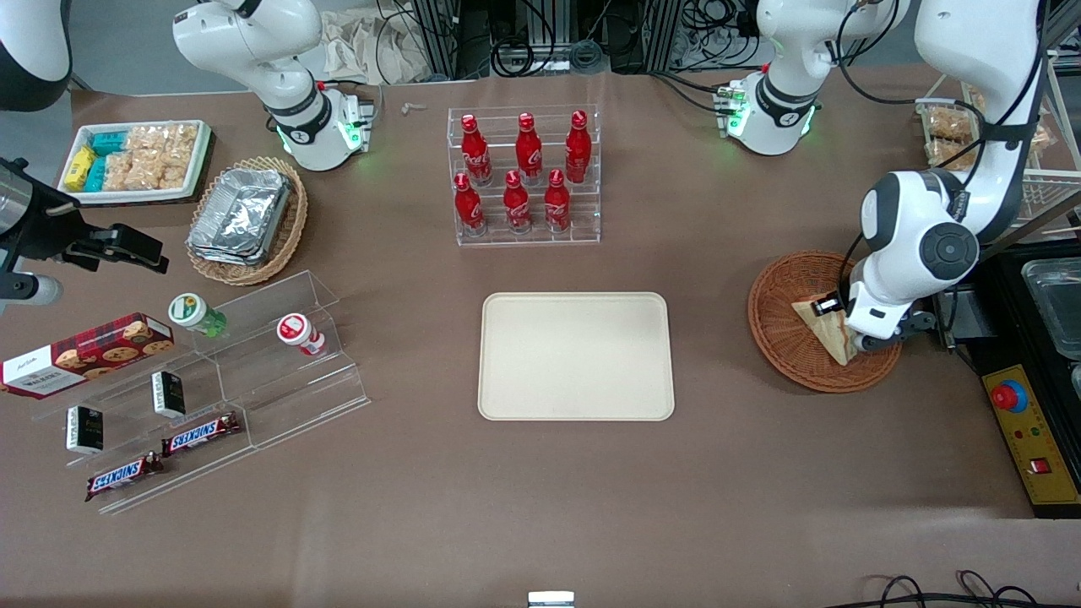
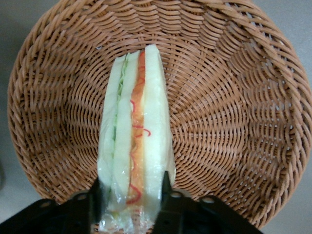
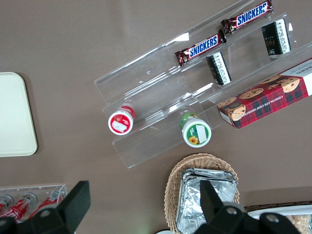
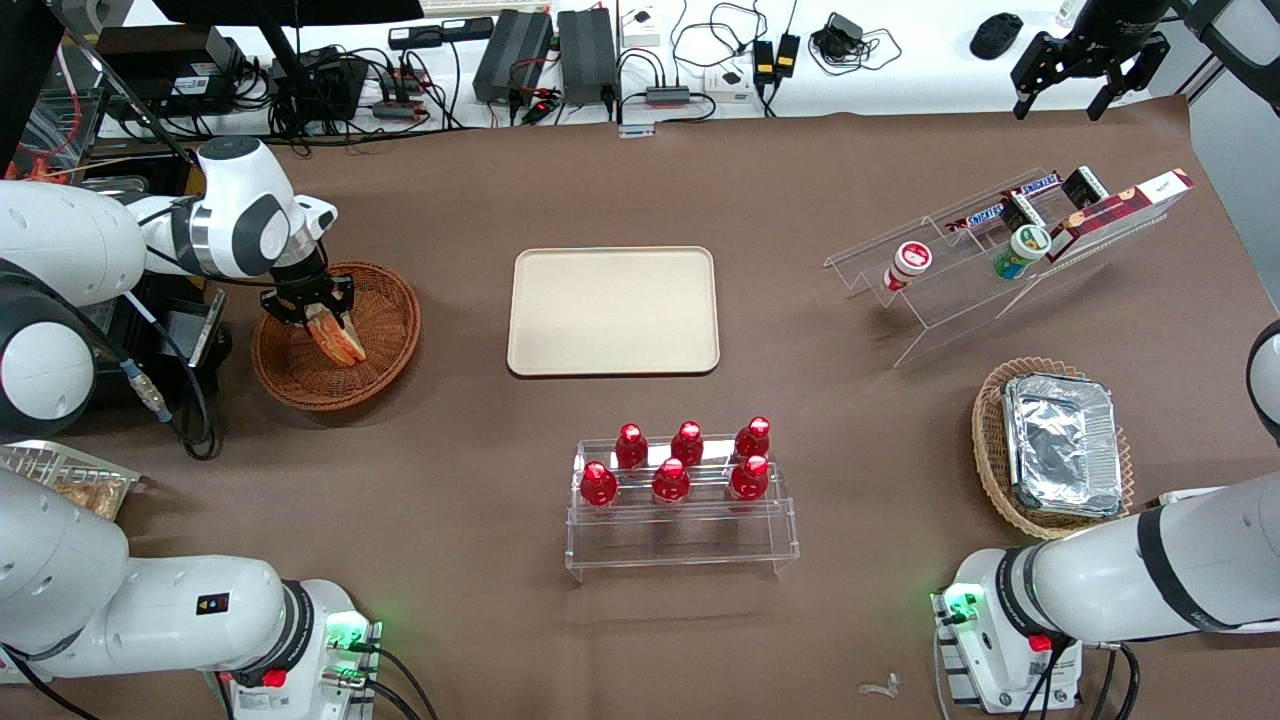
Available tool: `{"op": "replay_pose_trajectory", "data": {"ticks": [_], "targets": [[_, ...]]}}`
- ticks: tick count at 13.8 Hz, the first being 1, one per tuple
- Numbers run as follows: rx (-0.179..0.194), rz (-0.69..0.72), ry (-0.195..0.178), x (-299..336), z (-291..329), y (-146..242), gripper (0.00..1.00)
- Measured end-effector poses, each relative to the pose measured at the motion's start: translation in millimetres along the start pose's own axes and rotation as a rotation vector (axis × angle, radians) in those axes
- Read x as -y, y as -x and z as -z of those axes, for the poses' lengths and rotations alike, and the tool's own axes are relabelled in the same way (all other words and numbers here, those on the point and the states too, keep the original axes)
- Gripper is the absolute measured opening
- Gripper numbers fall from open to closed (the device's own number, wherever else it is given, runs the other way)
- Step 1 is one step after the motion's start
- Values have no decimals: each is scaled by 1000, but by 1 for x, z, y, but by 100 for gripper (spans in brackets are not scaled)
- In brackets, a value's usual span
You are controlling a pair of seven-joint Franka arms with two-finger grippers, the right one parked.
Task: Place sandwich from basket to tray
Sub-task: 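Lower the left gripper and grasp the sandwich by its wrapper edge, then lift the sandwich and carry it with the left gripper over the tray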
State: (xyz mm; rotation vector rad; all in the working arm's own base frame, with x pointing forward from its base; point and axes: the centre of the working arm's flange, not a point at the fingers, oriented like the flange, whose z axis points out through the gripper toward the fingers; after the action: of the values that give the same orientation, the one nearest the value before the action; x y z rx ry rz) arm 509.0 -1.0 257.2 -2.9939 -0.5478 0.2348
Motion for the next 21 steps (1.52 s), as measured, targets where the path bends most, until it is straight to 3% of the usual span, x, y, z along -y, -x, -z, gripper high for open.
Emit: {"op": "replay_pose_trajectory", "data": {"ticks": [3,6,13,16,19,21], "targets": [[-10,3,3,-1,7,-4,26],[20,-5,-19,-11,39,-15,18],[24,-13,-38,-33,162,-35,15],[-2,-17,-27,-38,224,-36,15],[-17,-45,-20,-55,243,-31,15],[-4,-86,-26,-79,234,-26,15]]}}
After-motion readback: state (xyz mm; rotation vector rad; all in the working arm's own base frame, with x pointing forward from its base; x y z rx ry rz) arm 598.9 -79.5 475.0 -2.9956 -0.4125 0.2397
